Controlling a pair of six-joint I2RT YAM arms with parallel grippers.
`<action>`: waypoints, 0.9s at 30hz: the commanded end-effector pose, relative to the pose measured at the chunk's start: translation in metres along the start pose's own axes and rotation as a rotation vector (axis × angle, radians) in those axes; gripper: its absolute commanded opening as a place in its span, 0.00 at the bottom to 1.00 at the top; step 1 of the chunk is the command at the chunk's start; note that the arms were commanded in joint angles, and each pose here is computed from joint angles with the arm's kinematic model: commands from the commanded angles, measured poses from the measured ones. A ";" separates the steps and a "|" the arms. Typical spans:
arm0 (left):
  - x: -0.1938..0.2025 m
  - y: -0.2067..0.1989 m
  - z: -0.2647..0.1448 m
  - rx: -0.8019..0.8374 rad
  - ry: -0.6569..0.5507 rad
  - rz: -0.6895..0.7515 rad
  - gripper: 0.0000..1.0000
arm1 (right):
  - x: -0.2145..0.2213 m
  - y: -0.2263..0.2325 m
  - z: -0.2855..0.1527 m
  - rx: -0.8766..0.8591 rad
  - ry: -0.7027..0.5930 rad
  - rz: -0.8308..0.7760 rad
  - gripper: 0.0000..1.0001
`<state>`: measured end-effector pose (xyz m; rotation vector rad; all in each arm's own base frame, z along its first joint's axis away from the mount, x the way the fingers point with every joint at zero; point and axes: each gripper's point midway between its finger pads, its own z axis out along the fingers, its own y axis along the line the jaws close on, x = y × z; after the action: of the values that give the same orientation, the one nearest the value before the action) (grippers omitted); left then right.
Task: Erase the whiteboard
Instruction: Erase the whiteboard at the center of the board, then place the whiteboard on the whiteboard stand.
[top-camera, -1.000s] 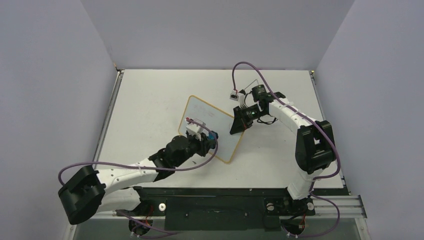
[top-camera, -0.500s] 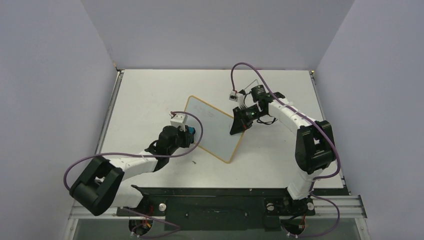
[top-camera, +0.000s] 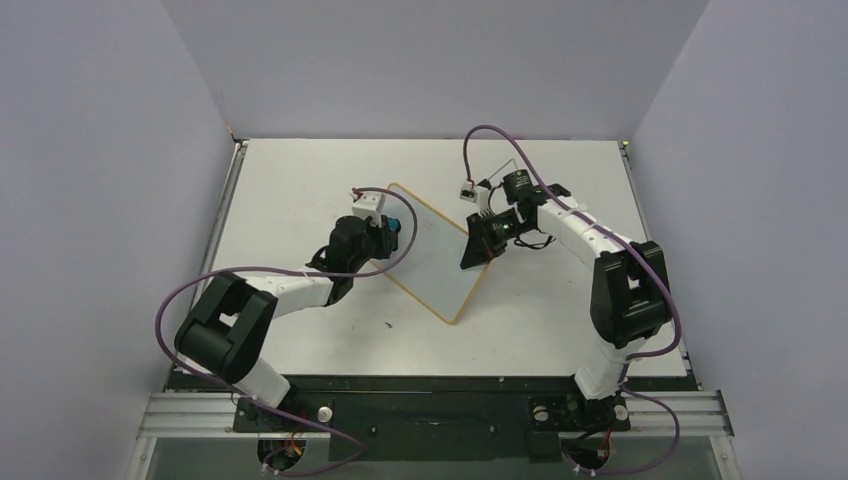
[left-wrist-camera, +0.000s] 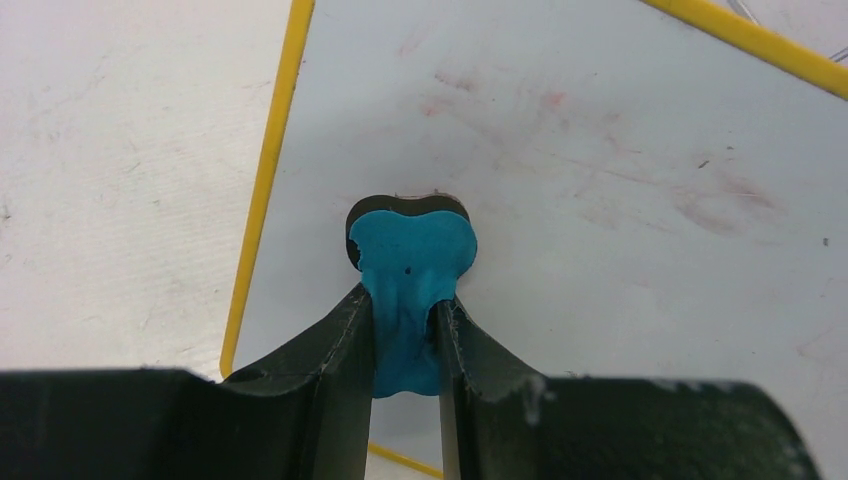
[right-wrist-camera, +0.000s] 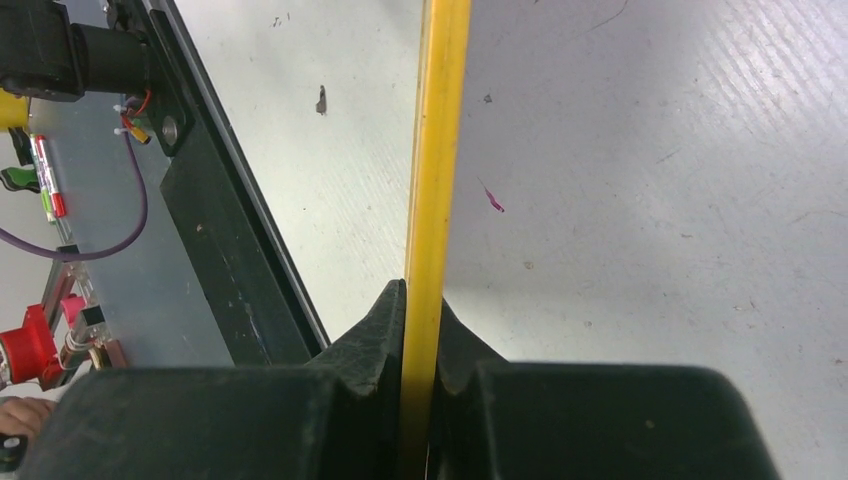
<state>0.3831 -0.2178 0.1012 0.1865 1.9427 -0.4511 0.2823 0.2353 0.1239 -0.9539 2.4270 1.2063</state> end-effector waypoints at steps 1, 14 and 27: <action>-0.038 -0.074 0.004 0.250 -0.101 0.019 0.00 | -0.009 0.020 -0.002 -0.043 -0.021 -0.096 0.00; -0.074 -0.138 -0.070 0.446 -0.164 0.013 0.00 | -0.020 0.005 -0.028 0.011 -0.106 -0.071 0.00; -0.039 -0.046 -0.169 0.242 -0.123 -0.083 0.00 | -0.056 0.003 -0.092 0.143 -0.274 -0.116 0.00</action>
<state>0.2536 -0.2123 0.2409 0.2816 1.6464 -0.7797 0.3069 0.1937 0.1526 -0.8191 2.3742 1.0723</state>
